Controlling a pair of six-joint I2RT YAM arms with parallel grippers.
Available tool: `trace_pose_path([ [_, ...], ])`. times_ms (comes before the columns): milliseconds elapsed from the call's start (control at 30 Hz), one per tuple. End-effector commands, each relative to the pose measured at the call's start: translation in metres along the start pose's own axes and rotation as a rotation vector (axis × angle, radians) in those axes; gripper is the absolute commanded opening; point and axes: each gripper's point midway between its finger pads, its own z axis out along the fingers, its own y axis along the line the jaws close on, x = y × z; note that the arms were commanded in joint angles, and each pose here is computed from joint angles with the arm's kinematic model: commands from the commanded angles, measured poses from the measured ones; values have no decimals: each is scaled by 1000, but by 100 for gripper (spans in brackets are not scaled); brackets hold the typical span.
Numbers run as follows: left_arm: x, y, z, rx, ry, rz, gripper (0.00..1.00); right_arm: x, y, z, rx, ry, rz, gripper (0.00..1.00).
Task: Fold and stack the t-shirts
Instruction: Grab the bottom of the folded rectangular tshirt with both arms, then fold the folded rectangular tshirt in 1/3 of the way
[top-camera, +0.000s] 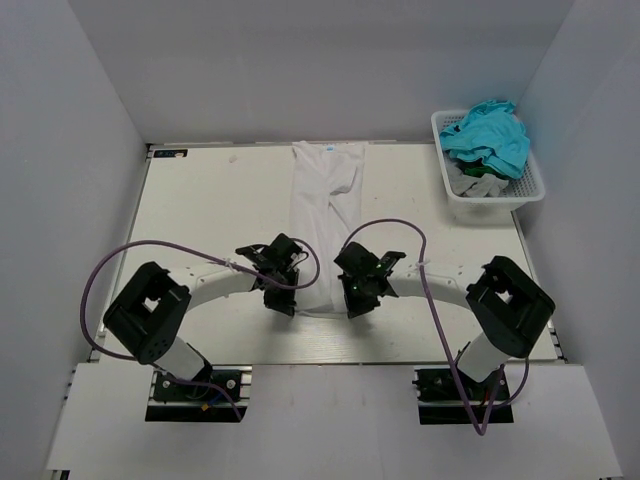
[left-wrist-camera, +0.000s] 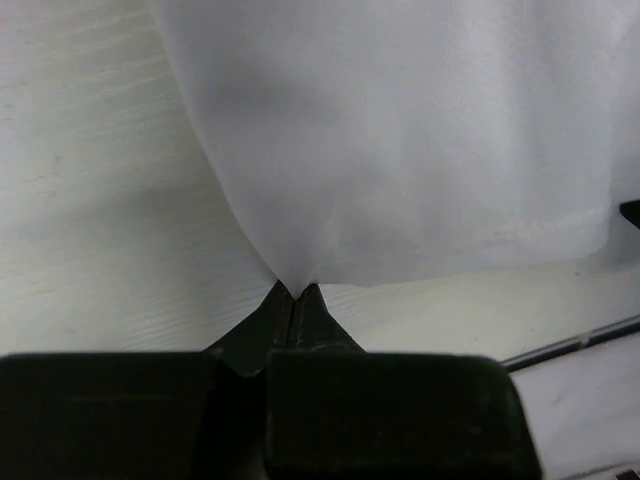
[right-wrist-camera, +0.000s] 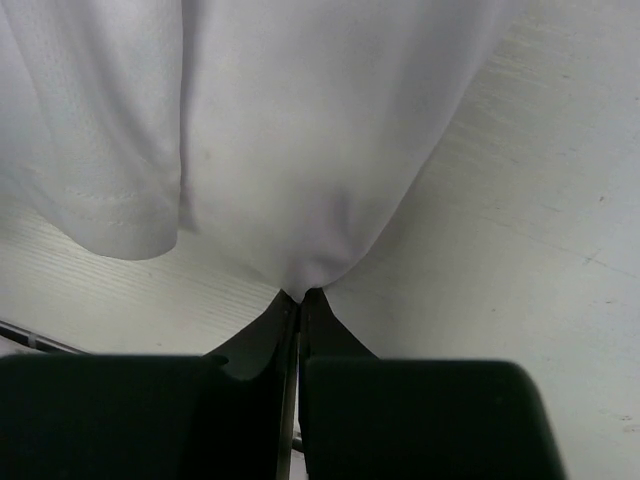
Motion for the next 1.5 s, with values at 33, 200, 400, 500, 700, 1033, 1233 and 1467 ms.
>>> trace_pose_path([
  [33, -19, 3, -17, -75, -66, -17, 0, -19, 12, -9, -40, -63, -20, 0],
  [200, -56, -6, -52, -97, -221, -61, 0, -50, 7, -40, 5, -221, 7, 0],
  [400, -114, -10, -82, -167, -379, -92, 0, -122, 0, -85, 107, -430, 45, 0],
  [500, -152, -6, -91, -265, -449, -123, 0, -153, -11, -90, 163, -479, 53, 0],
  [700, -234, 6, -102, -384, -545, -182, 0, -220, -30, -88, 202, -528, 80, 0],
  [1033, -322, 3, -67, -230, -571, -73, 0, -301, -48, -68, 150, -530, 63, 0],
  [1233, -346, 4, -51, -140, -581, -48, 0, -324, -59, -47, 131, -536, 69, 0],
  [1467, -375, 19, -39, -97, -634, -74, 0, -344, -84, -26, 107, -562, 105, 0],
])
